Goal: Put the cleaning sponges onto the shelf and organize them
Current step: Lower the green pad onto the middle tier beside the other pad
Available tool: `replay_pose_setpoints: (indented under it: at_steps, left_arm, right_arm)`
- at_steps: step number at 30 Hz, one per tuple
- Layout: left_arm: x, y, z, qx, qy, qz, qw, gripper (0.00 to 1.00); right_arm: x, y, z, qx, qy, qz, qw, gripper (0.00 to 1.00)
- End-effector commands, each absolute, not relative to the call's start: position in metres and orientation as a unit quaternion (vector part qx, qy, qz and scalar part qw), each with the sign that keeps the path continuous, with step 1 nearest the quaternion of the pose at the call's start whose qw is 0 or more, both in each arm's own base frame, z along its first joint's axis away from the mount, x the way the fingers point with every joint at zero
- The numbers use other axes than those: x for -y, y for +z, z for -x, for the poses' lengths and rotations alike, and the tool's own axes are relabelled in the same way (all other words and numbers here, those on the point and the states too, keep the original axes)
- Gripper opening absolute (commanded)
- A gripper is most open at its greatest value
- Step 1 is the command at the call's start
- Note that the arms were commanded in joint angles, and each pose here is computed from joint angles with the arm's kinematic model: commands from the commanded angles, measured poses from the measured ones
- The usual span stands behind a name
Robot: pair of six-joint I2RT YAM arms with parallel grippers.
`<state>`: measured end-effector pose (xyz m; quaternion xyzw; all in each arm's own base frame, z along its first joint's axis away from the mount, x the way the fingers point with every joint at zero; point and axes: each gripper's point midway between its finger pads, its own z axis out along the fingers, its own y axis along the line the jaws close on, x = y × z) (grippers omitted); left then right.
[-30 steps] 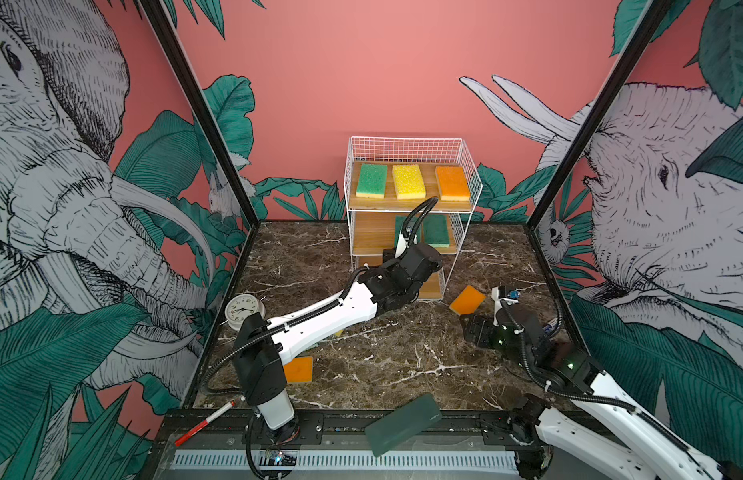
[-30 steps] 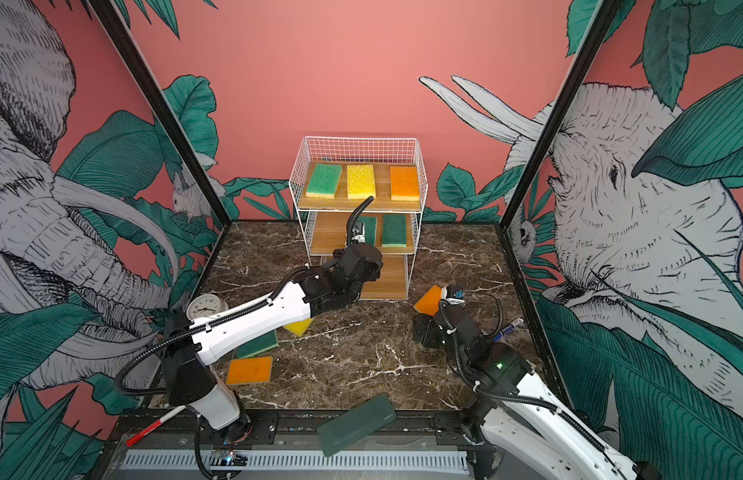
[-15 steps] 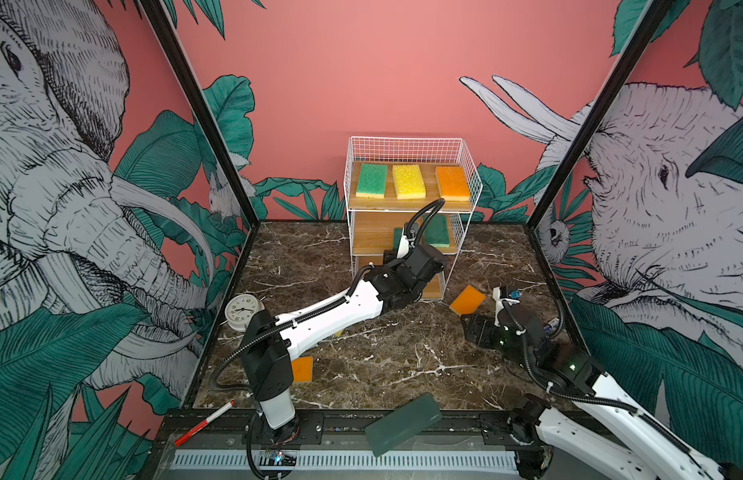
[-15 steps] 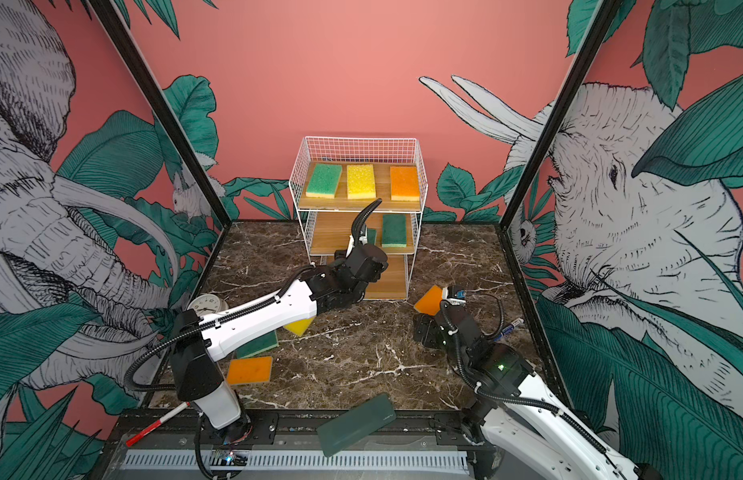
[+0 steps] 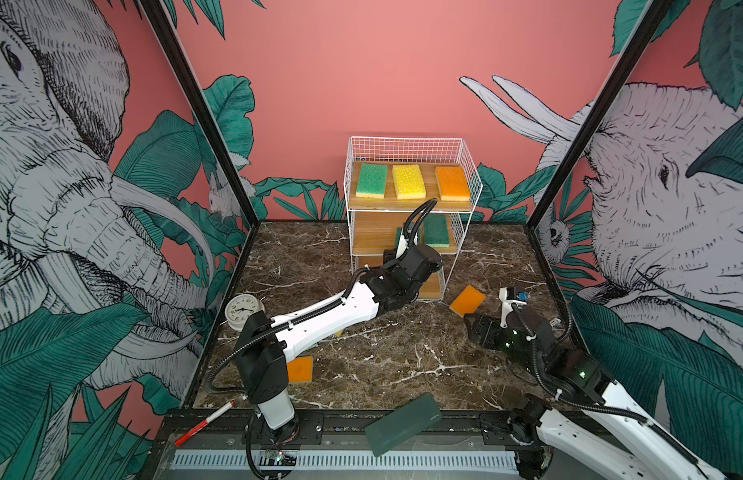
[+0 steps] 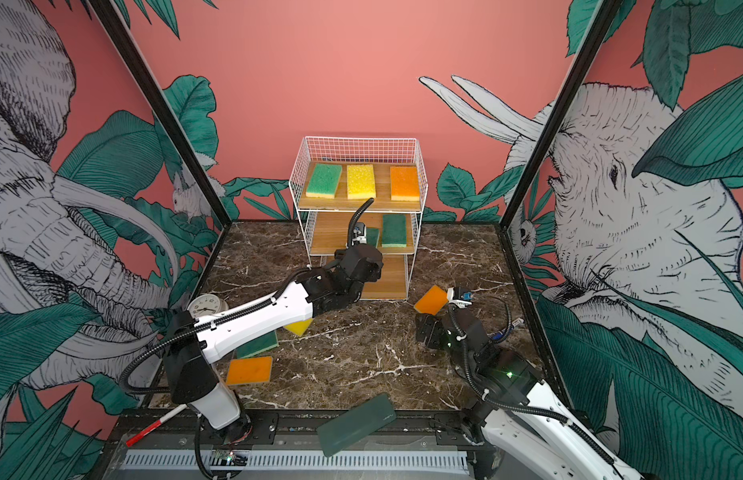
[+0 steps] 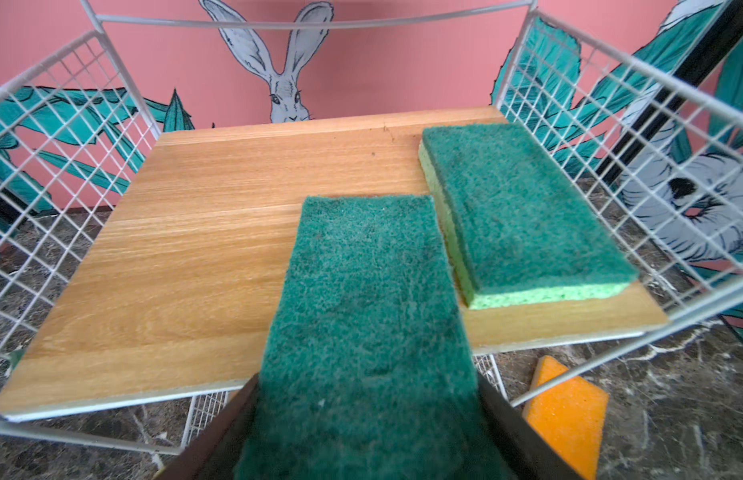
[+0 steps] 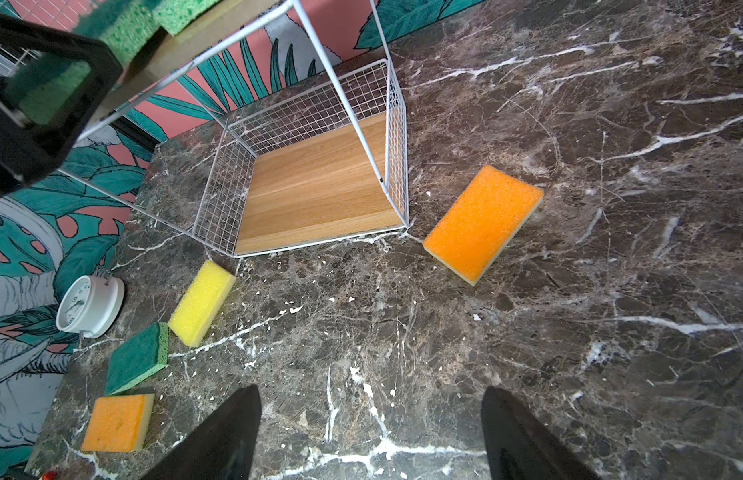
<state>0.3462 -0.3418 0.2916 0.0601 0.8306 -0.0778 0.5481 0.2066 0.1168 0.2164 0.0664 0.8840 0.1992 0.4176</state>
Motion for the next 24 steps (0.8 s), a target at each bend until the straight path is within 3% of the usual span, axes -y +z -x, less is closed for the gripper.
replay_pose_setpoints:
  at_steps: [1,16,24]
  left_arm:
    - [0.341,0.324,-0.339,-0.81,-0.129,-0.06,0.569,0.74]
    - [0.317,0.346,-0.32,-0.801,-0.15,-0.06,0.577,0.74]
    - [0.314,0.334,-0.326,-0.809,-0.115,-0.057,0.574,0.69]
  right_arm:
    - [-0.115,0.213,-0.208,-0.884,0.196,-0.073,0.418,0.86]
    - [-0.118,0.215,-0.207,-0.884,0.201,-0.069,0.416,0.86]
    - [-0.119,0.217,-0.207,-0.884,0.203,-0.067,0.415,0.85]
